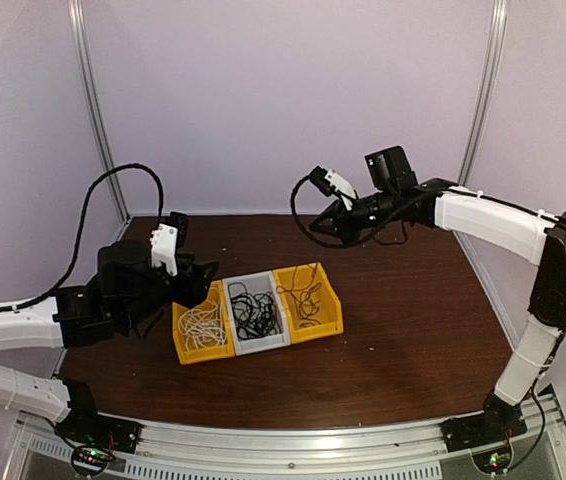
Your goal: Untangle the cables
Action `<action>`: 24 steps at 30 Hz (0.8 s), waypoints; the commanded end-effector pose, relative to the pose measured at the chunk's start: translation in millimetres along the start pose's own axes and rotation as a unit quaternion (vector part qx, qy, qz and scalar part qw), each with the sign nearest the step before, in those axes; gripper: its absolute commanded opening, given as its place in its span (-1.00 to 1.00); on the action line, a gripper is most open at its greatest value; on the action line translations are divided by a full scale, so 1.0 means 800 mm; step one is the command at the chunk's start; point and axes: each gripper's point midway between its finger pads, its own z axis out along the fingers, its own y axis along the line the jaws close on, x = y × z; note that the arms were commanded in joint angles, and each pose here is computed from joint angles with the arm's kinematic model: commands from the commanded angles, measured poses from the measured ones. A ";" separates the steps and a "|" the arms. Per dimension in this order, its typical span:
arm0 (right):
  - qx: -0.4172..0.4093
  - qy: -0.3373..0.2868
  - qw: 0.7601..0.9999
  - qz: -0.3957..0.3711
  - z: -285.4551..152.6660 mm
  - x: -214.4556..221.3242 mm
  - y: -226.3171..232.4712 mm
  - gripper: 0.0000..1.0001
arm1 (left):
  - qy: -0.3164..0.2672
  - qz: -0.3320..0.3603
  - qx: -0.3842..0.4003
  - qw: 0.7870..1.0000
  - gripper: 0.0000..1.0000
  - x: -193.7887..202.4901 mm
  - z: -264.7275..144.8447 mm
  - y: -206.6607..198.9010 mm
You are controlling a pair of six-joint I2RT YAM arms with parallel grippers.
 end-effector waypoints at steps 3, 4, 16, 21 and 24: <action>-0.002 0.073 0.997 0.022 0.053 0.081 -0.004 -1.00 | -0.022 -0.013 -0.014 1.000 0.18 -0.009 -0.007 0.011; -0.006 0.083 0.996 0.026 0.060 0.091 -0.002 -1.00 | -0.022 -0.013 -0.016 1.000 0.18 -0.008 -0.008 0.012; 0.023 0.204 0.978 0.039 0.119 0.177 0.002 -1.00 | -0.005 -0.017 -0.043 0.999 0.30 0.010 -0.010 0.027; 0.036 0.237 0.970 0.041 0.119 0.195 -0.004 -1.00 | 0.014 -0.023 -0.070 0.997 0.39 0.025 -0.008 0.041; 0.040 0.244 0.968 0.042 0.113 0.192 -0.005 -0.79 | 0.023 -0.032 -0.079 0.996 0.43 0.029 -0.003 0.050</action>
